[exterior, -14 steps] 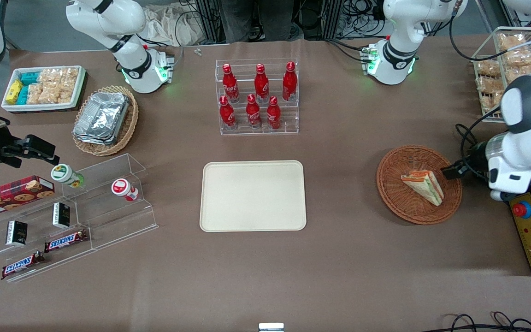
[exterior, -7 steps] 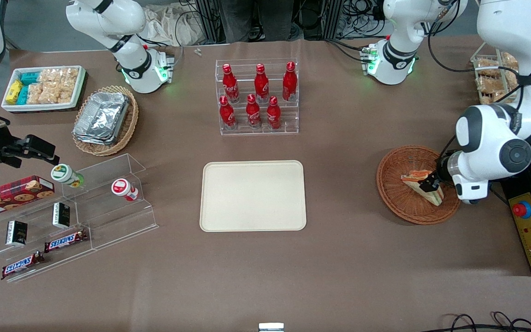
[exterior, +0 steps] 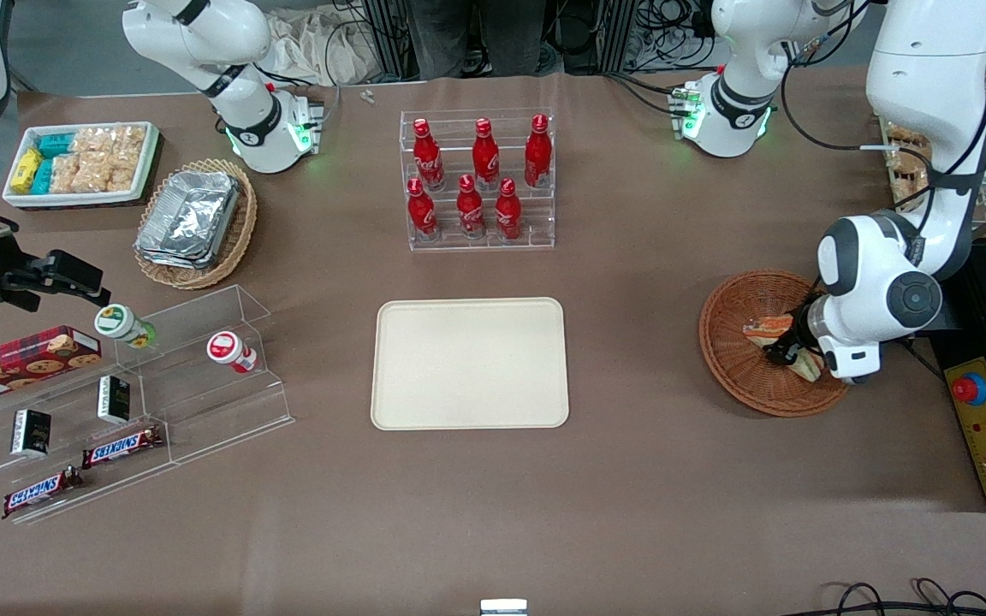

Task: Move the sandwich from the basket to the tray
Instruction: 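Close the left gripper on the wrapped sandwich and lift it, then carry the held sandwich with the left gripper over the cream tray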

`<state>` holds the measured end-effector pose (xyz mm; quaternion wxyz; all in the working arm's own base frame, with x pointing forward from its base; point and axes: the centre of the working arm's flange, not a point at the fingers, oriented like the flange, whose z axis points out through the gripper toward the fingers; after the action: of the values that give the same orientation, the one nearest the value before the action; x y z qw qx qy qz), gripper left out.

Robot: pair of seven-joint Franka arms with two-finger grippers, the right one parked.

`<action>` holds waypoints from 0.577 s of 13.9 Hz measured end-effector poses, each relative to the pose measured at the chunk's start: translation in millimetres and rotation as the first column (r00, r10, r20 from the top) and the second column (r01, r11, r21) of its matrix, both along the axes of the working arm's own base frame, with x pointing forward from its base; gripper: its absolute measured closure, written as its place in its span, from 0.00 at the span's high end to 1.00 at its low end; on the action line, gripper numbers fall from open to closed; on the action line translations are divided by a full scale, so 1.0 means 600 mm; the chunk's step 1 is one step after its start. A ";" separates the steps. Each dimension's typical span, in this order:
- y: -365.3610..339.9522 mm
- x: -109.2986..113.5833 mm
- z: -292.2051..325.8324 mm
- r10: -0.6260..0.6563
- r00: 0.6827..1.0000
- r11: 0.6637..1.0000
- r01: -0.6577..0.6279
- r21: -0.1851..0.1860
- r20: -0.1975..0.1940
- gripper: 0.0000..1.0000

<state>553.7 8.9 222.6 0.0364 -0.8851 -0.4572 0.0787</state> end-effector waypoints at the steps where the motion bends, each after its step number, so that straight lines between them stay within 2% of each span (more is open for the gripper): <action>1: -0.001 0.005 0.008 0.001 1.000 1.000 -0.001 0.000 0.010 0.60; 3: -0.005 0.017 0.046 -0.003 1.000 1.000 0.003 -0.003 0.027 0.42; 4: -0.010 0.022 0.086 -0.008 1.000 1.000 0.008 -0.007 0.017 0.37; 7: -0.060 0.029 0.268 -0.086 0.996 0.996 0.085 -0.031 -0.019 0.31; 8: -0.093 0.027 0.329 -0.131 0.991 0.991 0.130 -0.039 -0.022 0.25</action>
<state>569.7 -46.8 419.8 0.0305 -0.9126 -0.3964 0.0954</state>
